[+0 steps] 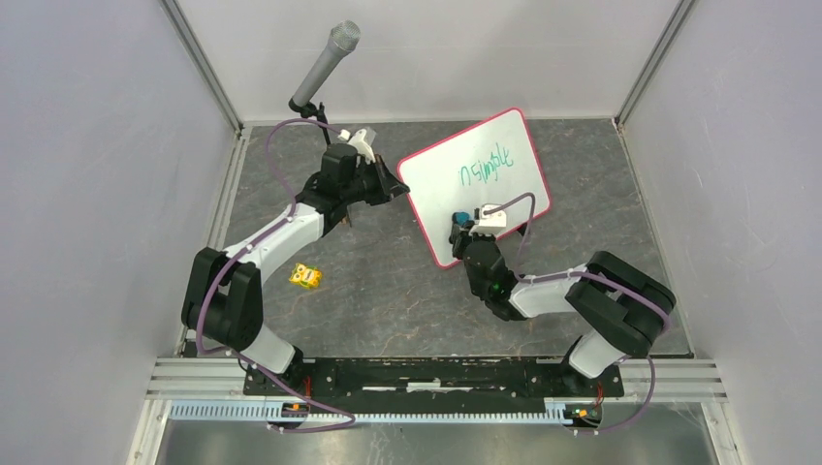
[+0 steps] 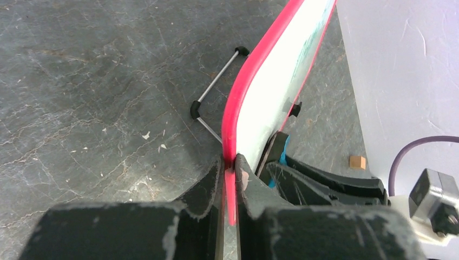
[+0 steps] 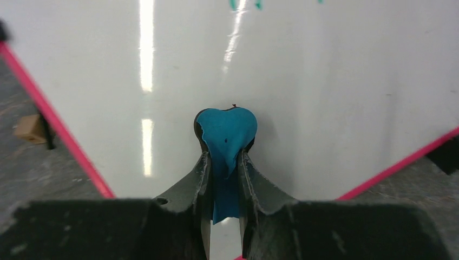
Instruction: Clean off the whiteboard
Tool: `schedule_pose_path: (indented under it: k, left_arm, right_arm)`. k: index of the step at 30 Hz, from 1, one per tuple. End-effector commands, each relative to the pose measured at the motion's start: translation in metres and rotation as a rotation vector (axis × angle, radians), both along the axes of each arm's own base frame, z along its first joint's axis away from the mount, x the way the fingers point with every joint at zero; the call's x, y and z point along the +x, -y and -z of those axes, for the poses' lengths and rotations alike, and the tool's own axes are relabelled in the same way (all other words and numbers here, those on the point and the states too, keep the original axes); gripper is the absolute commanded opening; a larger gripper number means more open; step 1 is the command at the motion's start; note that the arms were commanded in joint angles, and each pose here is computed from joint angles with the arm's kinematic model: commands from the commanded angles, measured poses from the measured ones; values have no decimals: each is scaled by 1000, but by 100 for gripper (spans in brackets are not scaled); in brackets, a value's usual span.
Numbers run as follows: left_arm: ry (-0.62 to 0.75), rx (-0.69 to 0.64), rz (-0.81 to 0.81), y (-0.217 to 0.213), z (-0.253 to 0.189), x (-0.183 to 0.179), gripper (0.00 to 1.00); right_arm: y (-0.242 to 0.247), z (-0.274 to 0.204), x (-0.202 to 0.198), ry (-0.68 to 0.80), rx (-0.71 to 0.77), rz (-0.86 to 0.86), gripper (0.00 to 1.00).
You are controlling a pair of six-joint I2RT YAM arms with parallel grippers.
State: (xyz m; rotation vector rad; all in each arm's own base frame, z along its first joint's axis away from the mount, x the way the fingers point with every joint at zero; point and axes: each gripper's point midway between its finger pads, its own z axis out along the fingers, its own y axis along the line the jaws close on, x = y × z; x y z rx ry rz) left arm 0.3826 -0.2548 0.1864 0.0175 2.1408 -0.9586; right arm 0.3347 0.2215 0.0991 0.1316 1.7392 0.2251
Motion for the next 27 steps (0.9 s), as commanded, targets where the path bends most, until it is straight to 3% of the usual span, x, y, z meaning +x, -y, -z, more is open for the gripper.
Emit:
schedule_pose_path:
  k: [1,9,20,27]
  left_arm:
    - [97,-63,72,16,-40,-6,5]
    - [100,-63,71,16,-41,-6,5]
    - [106,-63,70,16,-43,-7,5]
    - [111,-63,72,16,-45,-8,5]
  right_arm:
    - [-19,-47,-1,149,109,-106,19]
    - [51,-3,16,-11,47,140,19]
    - [-42,-7,-2,-9,27,-90,19]
    - [21,-2,8,-21,19,92,19]
